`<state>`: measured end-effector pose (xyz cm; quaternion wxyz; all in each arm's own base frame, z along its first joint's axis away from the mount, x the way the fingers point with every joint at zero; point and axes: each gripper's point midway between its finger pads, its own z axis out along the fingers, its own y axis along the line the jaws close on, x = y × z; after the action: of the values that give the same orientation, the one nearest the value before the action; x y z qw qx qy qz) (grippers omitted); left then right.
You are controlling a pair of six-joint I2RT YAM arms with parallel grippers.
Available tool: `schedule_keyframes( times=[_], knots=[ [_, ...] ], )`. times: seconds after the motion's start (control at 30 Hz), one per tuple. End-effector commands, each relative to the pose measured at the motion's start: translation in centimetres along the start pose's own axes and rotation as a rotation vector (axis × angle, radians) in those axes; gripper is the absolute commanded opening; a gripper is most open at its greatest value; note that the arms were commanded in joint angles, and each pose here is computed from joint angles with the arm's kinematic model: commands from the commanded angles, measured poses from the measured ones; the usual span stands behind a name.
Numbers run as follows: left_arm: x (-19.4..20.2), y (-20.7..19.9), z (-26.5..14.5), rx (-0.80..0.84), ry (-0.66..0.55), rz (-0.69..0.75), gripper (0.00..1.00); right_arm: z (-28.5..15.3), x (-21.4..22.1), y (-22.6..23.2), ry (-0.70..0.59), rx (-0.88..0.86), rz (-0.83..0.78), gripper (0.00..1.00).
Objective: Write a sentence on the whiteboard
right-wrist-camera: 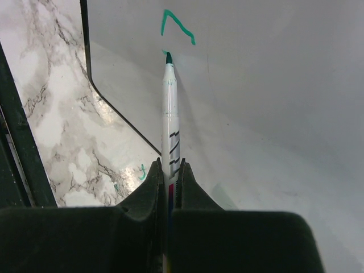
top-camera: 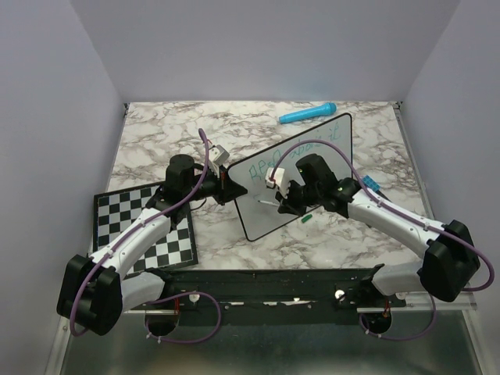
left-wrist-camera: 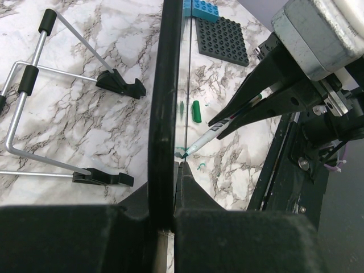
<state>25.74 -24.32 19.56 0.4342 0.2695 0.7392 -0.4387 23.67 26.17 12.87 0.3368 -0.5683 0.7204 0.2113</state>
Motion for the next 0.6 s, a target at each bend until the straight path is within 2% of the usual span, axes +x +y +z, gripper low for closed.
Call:
schedule_keyframes(
  times=[0.0, 0.57],
  knots=[
    [3.6, 2.3, -0.2, -0.097, 0.109, -0.019, 0.0, -1.3, -1.5, -1.9, -0.028, 0.083, -0.008, 0.0],
    [3.7, 2.3, -0.1, -0.096, 0.111, -0.019, 0.0, -2.0, -2.9, -3.2, -0.067, 0.121, -0.004, 0.0]
  ],
)
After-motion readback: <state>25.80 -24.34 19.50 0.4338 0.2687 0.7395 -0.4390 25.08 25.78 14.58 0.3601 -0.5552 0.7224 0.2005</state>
